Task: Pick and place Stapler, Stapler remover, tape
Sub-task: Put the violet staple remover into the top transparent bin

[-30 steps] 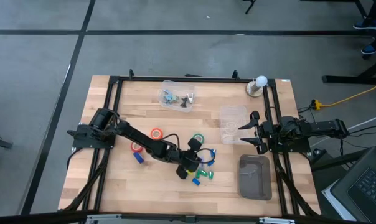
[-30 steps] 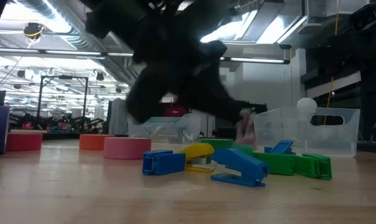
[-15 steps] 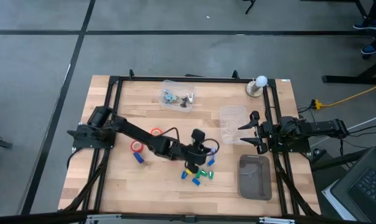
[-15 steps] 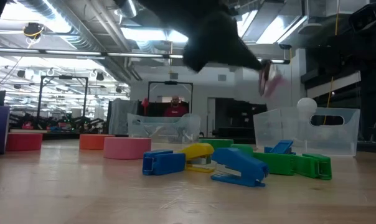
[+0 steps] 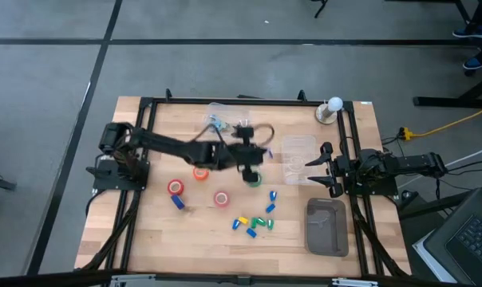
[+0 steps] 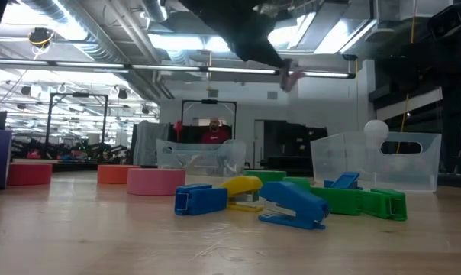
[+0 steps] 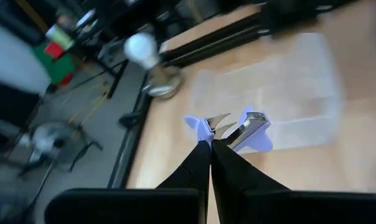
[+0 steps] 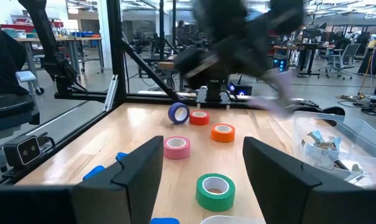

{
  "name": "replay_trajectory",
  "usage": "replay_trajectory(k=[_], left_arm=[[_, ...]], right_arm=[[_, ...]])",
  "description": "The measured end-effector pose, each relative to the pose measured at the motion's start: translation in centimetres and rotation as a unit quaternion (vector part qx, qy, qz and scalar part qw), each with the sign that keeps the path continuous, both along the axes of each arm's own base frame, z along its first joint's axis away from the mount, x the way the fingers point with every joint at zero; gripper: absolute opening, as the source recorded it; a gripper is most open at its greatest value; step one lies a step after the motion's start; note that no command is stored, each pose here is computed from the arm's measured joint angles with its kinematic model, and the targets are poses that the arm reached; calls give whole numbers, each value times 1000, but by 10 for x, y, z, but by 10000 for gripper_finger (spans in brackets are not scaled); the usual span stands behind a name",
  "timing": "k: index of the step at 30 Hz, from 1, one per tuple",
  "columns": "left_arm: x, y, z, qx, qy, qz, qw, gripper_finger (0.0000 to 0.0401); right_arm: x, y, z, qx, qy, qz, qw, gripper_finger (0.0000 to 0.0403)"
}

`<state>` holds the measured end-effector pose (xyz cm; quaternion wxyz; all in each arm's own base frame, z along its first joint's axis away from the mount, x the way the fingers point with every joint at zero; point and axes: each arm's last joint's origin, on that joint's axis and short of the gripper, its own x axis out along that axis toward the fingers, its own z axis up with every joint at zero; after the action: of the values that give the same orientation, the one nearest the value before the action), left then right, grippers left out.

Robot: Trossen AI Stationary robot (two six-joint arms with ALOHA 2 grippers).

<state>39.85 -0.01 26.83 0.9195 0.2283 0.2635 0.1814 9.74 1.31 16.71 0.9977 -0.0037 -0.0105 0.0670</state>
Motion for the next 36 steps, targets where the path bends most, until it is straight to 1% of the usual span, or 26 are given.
replay_trajectory(k=[3,11,17,22,28,32,36], left_arm=[[-3,25,7,-4,-11,27,1000,3],[-12,84,8,-27,-15,58,998,3],[-23,127,8,-45,-15,62,997,3],[-37,156,1,-41,38,50,997,3],[-60,177,-17,-107,122,42,986,4],[-78,187,-34,-130,182,53,973,4],[-90,198,-42,-143,203,71,966,4]], right_arm=[[0,0,0,0,0,0,1000,225],[0,0,0,0,0,0,1000,225],[0,0,0,0,0,0,1000,225],[0,0,0,0,0,0,1000,225],[0,0,0,0,0,0,1000,225],[0,0,0,0,0,0,1000,225],[0,0,0,0,0,0,1000,225]])
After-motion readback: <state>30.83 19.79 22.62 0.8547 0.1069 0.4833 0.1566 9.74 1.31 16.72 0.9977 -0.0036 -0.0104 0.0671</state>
